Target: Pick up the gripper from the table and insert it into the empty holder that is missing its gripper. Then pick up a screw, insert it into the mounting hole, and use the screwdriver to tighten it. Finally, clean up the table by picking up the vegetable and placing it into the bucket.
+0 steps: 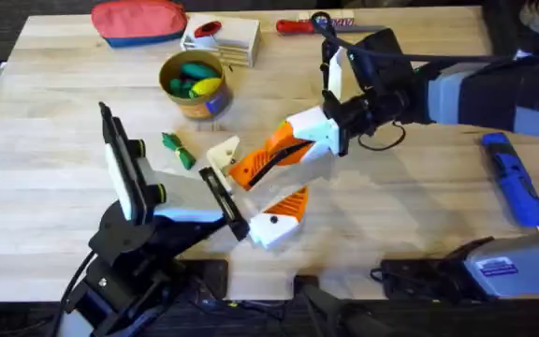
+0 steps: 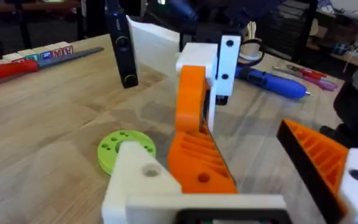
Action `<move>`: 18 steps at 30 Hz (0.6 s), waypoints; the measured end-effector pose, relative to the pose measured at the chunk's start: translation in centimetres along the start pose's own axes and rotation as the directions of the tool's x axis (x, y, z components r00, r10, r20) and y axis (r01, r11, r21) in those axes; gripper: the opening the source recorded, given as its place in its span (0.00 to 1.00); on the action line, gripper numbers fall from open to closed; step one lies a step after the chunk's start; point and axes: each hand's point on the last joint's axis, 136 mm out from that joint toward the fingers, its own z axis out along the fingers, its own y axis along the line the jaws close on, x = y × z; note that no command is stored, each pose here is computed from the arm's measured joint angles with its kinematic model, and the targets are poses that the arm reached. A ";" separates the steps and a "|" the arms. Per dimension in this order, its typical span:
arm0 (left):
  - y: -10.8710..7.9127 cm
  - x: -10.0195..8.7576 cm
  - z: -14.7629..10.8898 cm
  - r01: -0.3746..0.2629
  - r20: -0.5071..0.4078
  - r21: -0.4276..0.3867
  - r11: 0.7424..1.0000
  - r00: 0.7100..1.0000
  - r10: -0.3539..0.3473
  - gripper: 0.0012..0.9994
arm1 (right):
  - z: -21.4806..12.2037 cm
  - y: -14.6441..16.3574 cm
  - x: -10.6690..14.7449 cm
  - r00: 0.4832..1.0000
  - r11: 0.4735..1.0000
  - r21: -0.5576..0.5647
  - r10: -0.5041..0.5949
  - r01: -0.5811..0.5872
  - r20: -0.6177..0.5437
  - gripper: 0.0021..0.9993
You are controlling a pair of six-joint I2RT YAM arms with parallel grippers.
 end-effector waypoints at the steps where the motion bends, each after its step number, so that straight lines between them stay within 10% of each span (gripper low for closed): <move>1: 0.0 0.0 0.0 0.000 0.000 0.003 1.000 1.000 0.000 0.95 | -0.1 0.0 0.0 1.000 1.000 -0.003 0.004 -0.004 0.000 0.00; 18: -0.1 0.0 0.0 0.000 0.000 0.004 1.000 1.000 0.000 0.95 | -1.6 0.2 -1.3 0.998 1.000 -0.017 0.026 -0.025 0.054 0.00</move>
